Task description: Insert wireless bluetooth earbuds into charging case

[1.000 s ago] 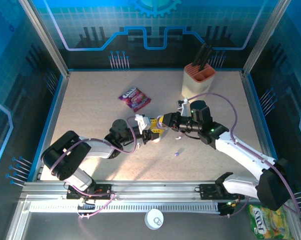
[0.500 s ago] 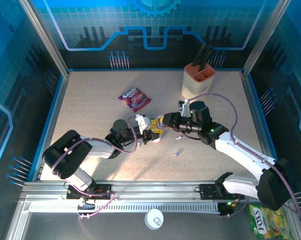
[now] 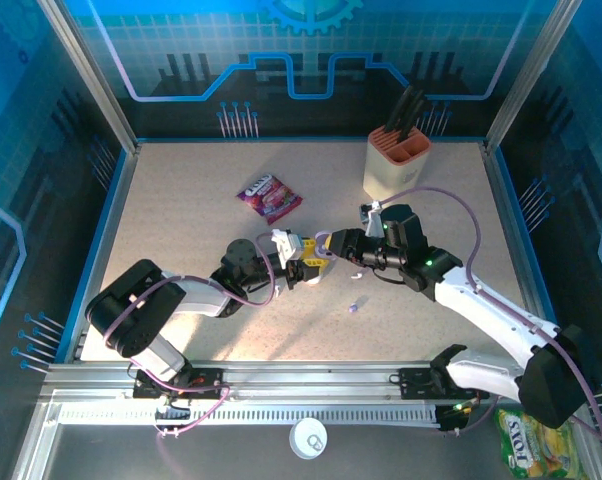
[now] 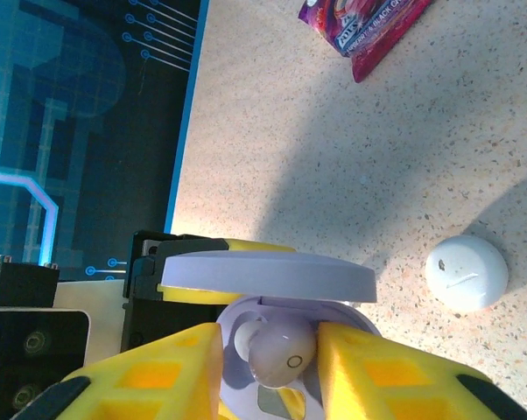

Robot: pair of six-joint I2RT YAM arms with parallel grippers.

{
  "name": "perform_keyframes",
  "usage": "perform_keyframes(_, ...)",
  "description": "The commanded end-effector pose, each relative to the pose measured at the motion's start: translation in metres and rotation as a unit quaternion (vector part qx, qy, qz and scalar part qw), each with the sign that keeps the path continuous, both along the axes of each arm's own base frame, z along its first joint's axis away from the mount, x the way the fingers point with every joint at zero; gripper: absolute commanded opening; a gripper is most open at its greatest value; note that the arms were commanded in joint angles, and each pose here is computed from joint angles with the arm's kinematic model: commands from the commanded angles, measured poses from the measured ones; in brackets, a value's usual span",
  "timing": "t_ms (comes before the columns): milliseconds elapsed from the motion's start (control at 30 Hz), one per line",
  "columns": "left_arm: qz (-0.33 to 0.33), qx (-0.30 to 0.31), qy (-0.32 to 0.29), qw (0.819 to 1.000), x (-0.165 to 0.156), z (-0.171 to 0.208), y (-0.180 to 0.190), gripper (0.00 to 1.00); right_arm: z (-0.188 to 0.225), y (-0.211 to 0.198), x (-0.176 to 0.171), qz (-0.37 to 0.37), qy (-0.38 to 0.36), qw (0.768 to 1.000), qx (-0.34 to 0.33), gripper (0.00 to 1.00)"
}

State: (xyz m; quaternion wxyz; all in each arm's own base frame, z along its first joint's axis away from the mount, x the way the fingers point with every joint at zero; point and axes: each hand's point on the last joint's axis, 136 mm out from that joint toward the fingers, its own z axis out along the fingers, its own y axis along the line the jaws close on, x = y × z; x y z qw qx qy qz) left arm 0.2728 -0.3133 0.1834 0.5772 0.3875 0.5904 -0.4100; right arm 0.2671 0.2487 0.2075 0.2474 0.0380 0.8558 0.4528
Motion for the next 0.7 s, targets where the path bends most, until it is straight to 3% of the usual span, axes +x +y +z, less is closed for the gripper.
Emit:
perform_keyframes(0,-0.001,-0.036,-0.047,0.998,0.005,0.033,-0.006,0.35,0.001,0.005,-0.006,0.024,0.007,1.0,-0.009,0.31)
perform_keyframes(333,0.002,-0.011,-0.055,0.998,0.005,0.026,-0.005,0.36,0.0,0.007,-0.005,0.027,0.015,0.999,-0.017,0.18)
perform_keyframes(667,0.012,0.005,-0.069,0.998,0.008,0.019,-0.004,0.36,0.001,0.006,-0.013,0.045,0.023,0.997,-0.051,0.17)
